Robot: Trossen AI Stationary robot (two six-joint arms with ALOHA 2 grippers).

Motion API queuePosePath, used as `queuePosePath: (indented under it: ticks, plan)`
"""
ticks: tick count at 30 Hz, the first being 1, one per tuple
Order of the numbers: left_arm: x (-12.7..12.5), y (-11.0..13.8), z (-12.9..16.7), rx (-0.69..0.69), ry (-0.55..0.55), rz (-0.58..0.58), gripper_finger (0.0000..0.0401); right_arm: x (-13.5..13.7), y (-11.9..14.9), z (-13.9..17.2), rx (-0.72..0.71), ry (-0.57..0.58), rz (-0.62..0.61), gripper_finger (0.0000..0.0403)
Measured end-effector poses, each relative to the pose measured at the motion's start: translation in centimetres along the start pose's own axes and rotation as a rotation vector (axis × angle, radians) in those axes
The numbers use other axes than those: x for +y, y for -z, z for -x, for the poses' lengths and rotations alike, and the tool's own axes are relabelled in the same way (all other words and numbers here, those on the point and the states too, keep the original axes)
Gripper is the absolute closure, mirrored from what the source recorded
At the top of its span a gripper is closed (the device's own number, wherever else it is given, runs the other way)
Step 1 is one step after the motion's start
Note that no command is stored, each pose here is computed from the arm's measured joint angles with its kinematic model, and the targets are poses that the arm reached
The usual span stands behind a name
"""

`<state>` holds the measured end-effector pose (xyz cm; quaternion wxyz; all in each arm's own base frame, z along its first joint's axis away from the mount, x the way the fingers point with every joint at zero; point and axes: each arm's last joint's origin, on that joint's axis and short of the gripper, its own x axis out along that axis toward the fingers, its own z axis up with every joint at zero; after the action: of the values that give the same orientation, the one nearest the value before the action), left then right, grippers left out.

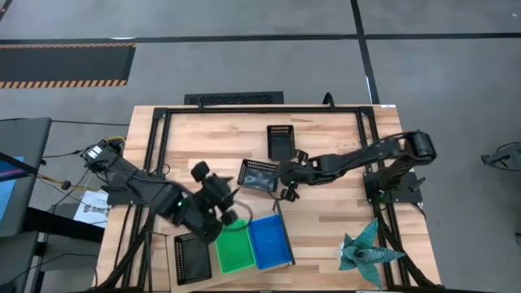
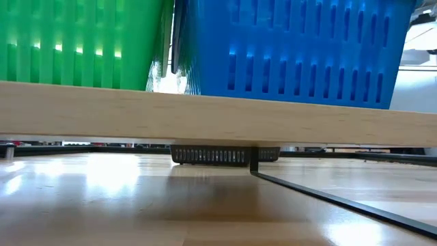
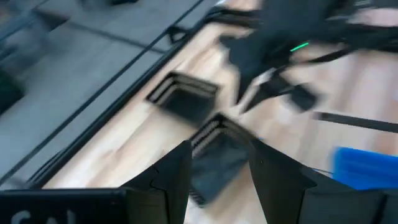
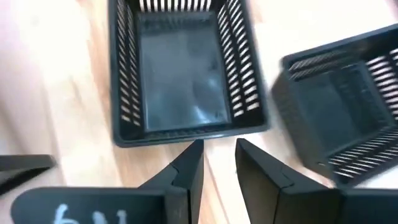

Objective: Stack baskets on shelf by color
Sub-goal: Stack the bottom black basket on top of the black basket

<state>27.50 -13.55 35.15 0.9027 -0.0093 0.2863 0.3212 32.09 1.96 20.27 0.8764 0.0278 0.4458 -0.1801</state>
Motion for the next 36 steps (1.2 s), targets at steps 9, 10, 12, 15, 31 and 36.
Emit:
queuePosePath:
  ticks: [9,10,12,15,31,36]
  plan:
    - [3.8,2.4,-8.0,0.305,-0.144,-0.149,0.0253,1.5,0.8,6.0,-0.052,-0.089,0.029,0.0285]
    - [4.4,2.5,-8.8,0.331,-0.152,-0.131,0.0253,1.8,1.0,6.5,-0.053,-0.100,0.026,0.0285]
    - [5.3,2.8,-10.4,0.361,-0.165,-0.072,0.0253,2.3,1.6,7.3,-0.039,-0.114,0.032,0.0285]
    - [6.5,3.2,-12.8,0.346,-0.213,0.080,0.0253,3.3,2.3,7.8,-0.027,-0.135,0.056,0.0285]
    - [8.8,5.7,-18.9,0.335,-0.043,0.315,0.0253,6.0,4.4,8.9,-0.026,-0.096,0.121,0.0285]
    - [9.0,6.0,-19.2,0.365,-0.036,0.234,0.0253,6.0,4.5,9.0,-0.021,-0.096,0.090,0.0285]
